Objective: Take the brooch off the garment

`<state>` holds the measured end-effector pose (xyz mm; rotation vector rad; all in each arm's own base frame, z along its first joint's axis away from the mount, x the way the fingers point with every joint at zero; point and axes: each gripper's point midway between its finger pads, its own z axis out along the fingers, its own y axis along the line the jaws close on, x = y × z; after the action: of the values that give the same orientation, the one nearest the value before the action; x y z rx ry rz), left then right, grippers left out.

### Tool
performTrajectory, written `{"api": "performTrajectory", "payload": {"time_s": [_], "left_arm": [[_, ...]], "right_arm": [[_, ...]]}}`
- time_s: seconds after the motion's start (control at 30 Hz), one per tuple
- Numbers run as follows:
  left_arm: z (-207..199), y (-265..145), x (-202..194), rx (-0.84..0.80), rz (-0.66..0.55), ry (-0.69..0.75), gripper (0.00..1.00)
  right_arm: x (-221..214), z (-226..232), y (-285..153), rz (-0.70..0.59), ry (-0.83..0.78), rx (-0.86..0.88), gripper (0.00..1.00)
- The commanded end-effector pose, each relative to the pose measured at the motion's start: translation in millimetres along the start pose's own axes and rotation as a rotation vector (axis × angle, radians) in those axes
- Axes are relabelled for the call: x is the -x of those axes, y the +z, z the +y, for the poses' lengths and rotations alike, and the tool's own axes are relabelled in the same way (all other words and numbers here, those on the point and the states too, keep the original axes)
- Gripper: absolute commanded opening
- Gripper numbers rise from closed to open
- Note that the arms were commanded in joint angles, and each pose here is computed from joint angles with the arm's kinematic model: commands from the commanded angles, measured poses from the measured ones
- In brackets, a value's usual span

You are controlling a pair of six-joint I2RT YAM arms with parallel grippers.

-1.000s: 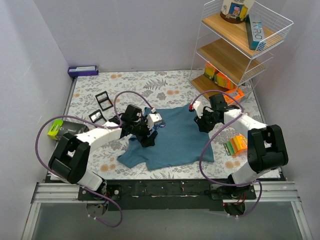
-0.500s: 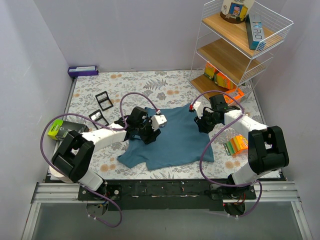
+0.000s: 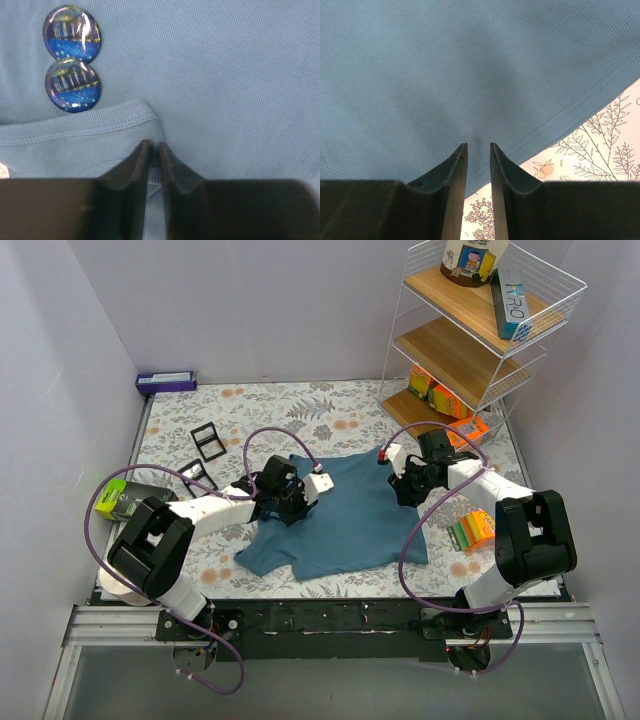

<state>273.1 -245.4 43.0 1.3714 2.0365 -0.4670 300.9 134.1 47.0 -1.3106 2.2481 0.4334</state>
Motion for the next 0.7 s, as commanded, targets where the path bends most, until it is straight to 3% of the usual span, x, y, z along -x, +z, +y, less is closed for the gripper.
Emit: {"api": "performTrajectory", "payload": {"time_s": [0.0,0.27,0.47,0.67], "left_arm": [[0.7,0.1,3.4,-0.001,-0.008,0.025,0.03],[21.7,-15.2,21.9,0.053,-0.038,0.0,0.0],[73.4,-51.4,35.4,0.154,-0.079,-0.132,0.0],[144.7,-85.5,-5.1,0.402,-0.008,-0.085,0.0]], "right_arm": [[7.9,-2.0,0.6,-0.015,-0.021,0.006,0.32],[13.2,-5.2,-0.5,-0.013,-0.029,0.007,0.31],[17.9,-9.7,-2.3,-0.01,-0.053,0.006,0.31],[15.2,-2.6,1.2,-0.009,-0.018,0.036,0.31]]}}
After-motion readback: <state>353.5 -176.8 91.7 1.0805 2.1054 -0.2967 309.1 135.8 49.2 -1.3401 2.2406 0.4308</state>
